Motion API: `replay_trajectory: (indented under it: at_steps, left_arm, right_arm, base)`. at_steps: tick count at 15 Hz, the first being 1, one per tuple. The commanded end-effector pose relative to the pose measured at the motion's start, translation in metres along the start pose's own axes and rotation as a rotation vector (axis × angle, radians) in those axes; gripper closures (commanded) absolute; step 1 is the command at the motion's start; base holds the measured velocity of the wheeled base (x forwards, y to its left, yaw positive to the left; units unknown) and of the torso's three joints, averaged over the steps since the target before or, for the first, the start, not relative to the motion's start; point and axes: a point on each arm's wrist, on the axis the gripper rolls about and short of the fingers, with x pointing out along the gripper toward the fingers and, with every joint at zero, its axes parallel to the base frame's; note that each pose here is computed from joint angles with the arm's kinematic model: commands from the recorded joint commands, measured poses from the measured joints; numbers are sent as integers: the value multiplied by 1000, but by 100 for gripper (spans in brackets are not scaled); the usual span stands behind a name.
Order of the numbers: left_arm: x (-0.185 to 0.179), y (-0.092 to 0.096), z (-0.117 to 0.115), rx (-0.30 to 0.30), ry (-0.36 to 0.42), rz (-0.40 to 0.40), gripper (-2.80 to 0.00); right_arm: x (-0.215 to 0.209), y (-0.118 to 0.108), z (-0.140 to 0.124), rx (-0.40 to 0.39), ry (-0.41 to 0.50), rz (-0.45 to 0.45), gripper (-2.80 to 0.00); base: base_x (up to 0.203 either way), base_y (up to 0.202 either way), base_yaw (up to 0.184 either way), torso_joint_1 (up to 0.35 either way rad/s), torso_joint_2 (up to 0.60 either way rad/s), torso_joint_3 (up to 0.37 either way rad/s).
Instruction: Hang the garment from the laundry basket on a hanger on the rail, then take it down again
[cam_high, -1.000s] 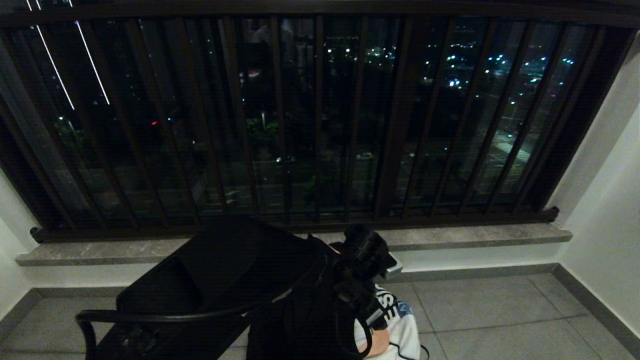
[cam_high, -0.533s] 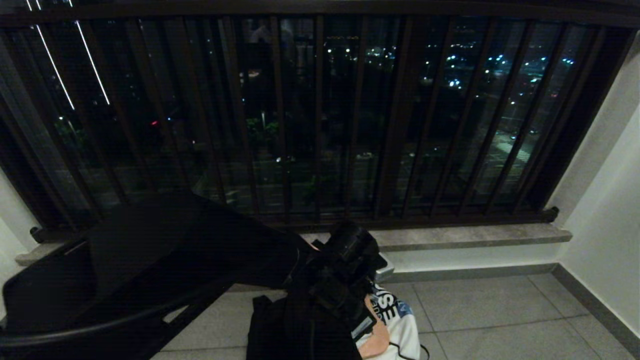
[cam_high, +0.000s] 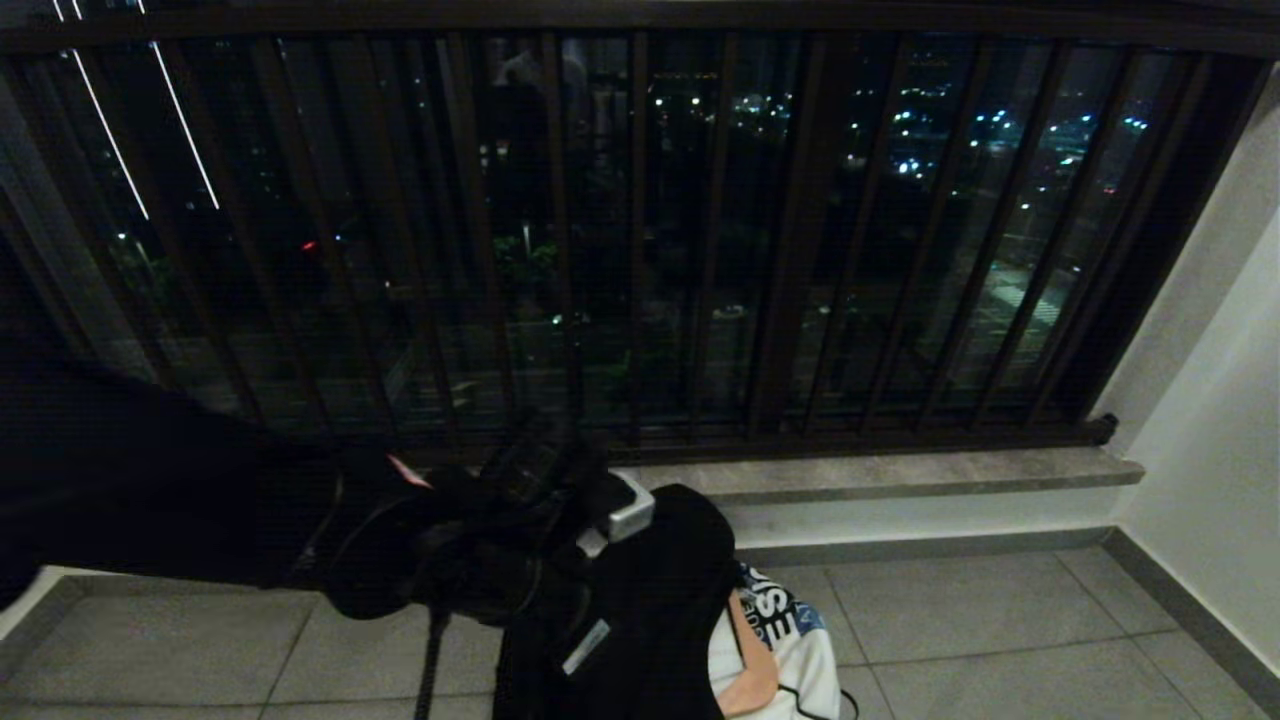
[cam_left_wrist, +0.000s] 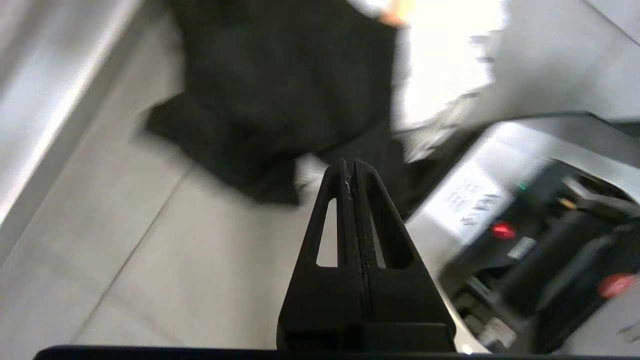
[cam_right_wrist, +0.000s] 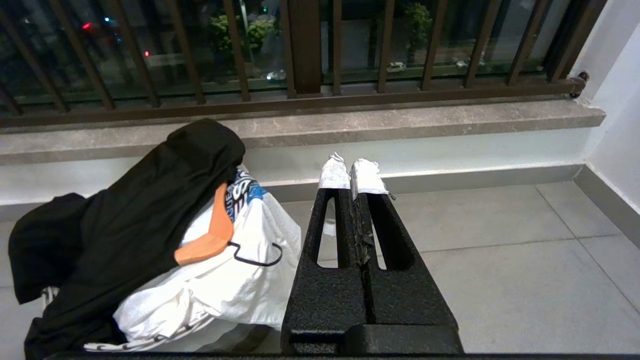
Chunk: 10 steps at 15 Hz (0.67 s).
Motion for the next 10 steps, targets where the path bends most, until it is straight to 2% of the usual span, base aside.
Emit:
replay_trajectory:
  at_steps: [1,3,4,5,8,10]
  left_arm:
    - [-49,23,-21,-65,-67,93,0]
    - [-84,41,-44,-120,-109,188,0]
    - [-104,43,-56,-141,-141,233,0]
    - [-124,41,-68,-156,-177,278,0]
    - [-178,17,-105,-193,-302,443,0]
    - [-204,8,-131,-269,-366,589,0]
  right_arm:
    - [0,0,0,0,1,0,0]
    - [0,0,0,0,1,0,0]
    - [0,0,0,0,1,0,0]
    - [0,0,0,0,1,0,0]
    - [0,0,0,0,1,0,0]
    - [0,0,0,0,1,0,0]
  base:
    - [0,0,0,0,0,0]
    - [0,0,0,0,0,0]
    - [0,0,0,0,0,0]
    - [0,0,0,0,0,0]
    - [0,0,0,0,0,0]
    - [0,0,0,0,0,0]
